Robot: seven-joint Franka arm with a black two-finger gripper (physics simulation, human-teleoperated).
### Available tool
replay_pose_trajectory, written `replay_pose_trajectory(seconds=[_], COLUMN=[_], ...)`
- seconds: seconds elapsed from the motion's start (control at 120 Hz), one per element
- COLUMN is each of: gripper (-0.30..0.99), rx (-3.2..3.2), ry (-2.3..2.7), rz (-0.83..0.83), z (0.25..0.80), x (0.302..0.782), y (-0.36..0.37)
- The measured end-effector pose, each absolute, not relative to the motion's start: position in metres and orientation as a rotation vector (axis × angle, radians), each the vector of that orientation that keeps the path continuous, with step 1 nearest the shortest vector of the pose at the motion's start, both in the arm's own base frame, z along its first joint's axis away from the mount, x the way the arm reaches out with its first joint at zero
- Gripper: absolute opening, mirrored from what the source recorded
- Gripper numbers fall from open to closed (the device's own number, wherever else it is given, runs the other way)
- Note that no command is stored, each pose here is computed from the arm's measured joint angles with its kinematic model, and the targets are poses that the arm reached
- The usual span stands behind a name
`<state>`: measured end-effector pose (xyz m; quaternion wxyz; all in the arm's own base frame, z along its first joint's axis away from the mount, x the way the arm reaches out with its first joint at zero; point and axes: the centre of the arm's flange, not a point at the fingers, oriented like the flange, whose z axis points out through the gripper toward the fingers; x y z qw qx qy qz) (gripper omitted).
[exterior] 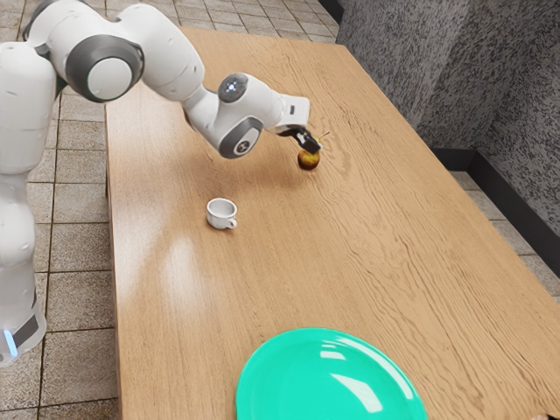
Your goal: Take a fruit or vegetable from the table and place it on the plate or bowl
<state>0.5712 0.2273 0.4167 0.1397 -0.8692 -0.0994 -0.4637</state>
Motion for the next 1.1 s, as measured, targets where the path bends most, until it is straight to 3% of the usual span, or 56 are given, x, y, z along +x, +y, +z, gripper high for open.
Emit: replay_pose_trajectory(seconds=[1.1], gripper=[0.69], rx=[-2.558], ry=[-0.324], rz=[-1.341], z=[0.39], x=[0.588], y=[0.24])
